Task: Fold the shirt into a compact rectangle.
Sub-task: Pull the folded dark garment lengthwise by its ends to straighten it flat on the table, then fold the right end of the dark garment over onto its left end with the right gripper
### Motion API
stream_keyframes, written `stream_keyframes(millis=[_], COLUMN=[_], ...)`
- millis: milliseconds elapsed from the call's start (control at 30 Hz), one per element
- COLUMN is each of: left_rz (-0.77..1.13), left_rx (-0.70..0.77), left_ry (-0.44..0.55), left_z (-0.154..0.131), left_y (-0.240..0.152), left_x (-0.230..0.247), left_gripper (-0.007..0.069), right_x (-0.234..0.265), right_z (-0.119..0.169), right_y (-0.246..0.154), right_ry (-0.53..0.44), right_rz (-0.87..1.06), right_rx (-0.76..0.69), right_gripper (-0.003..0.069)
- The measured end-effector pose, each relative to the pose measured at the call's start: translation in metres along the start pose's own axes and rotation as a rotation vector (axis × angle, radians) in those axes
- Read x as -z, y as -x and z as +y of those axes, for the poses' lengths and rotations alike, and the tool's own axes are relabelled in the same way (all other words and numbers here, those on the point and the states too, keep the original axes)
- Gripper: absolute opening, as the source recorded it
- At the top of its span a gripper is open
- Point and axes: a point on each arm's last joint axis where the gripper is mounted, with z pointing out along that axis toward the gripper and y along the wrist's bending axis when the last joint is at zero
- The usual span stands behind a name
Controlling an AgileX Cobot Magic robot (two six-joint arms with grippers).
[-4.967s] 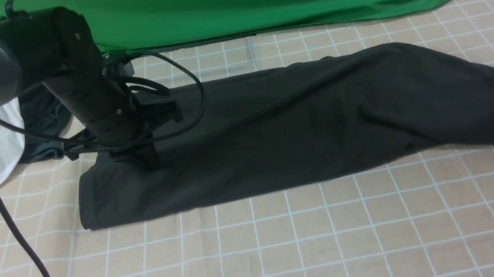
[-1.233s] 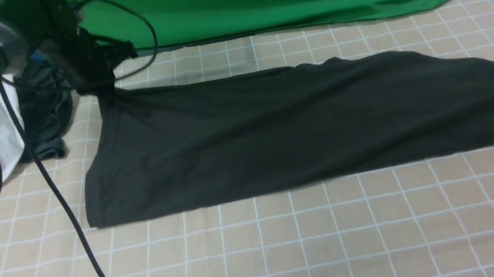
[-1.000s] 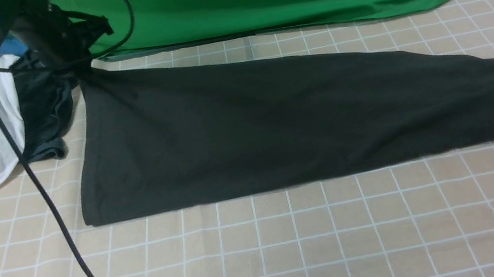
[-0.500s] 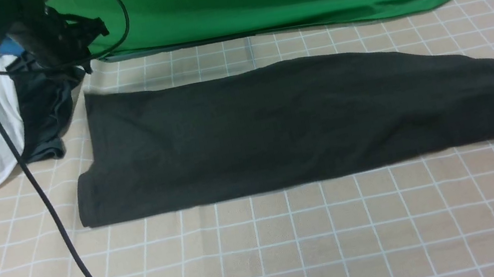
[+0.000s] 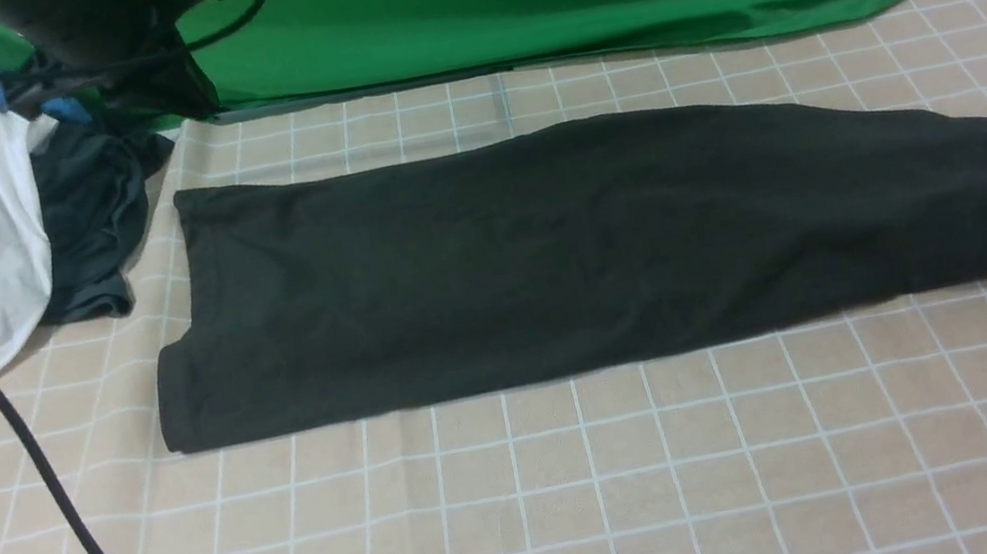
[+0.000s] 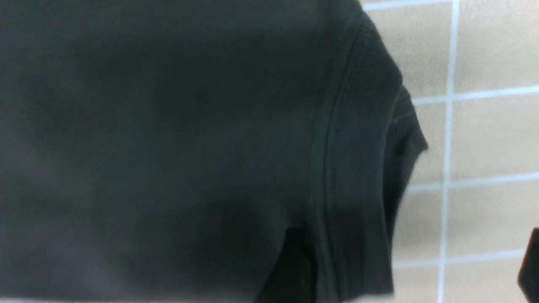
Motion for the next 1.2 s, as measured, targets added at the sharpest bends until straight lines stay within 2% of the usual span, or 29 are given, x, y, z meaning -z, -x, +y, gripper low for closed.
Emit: stream_keyframes(millis=[167,333,467,533,567,600,633,667,733,900,1000,1100,1200], left_rz=[0.021,0.023,0.035,0.041,0.035,0.035,0.030,0.027,0.015,-0.027,-0.069,-0.105,-0.123], left_rx=[-0.057,-0.061,-0.049,-0.046,-0.046,-0.046,-0.049,-0.050,-0.056,-0.084,-0.096,-0.102,-0.107], left_ry=[0.008,0.002,0.008,0.013,0.012,0.012,0.013,0.015,0.018,0.034,0.028,0.016,0.017], left_z=[-0.021,-0.021,-0.014,-0.010,-0.009,-0.008,-0.007,-0.006,-0.005,-0.003,-0.004,-0.005,-0.005], left_y=[-0.046,-0.084,-0.105,-0.118,-0.120,-0.126,-0.129,-0.132,-0.136,-0.144,-0.148,-0.152,-0.154], left_x=[0.007,0.017,0.021,0.024,0.026,0.029,0.032,0.035,0.040,0.063,0.080,0.094,0.101], left_gripper=[0.0013,0.0013,0.0013,0.0013,0.0013,0.0013,0.0013,0.0013,0.0013,0.0013,0.0013,0.0013,0.0013], right_x=[-0.033,-0.047,-0.048,-0.048,-0.048,-0.049,-0.048,-0.048,-0.047,-0.027,0.008,0.039,0.061], right_z=[0.000,-0.001,0.001,0.002,0.002,0.004,0.006,0.006,0.005,-0.011,-0.027,-0.033,-0.026], right_y=[0.007,0.010,0.011,0.011,0.011,0.012,0.012,0.012,0.011,0.010,0.011,0.012,0.011], right_ry=[0.016,0.022,0.036,0.050,0.054,0.074,0.087,0.086,0.081,-0.018,-0.077,-0.099,-0.089], right_rz=[0.014,0.023,0.024,0.020,0.019,0.018,0.020,0.021,0.017,0.014,-0.032,-0.101,-0.152], right_rx=[0.014,0.013,0.027,0.049,0.052,0.061,0.063,0.070,0.072,0.029,-0.005,-0.039,-0.048], right_gripper=[0.0690,0.0688,0.0610,0.0463,0.0428,0.0283,0.0186,0.0134,0.0124,0.0125,0.0125,0.0125,0.0125])
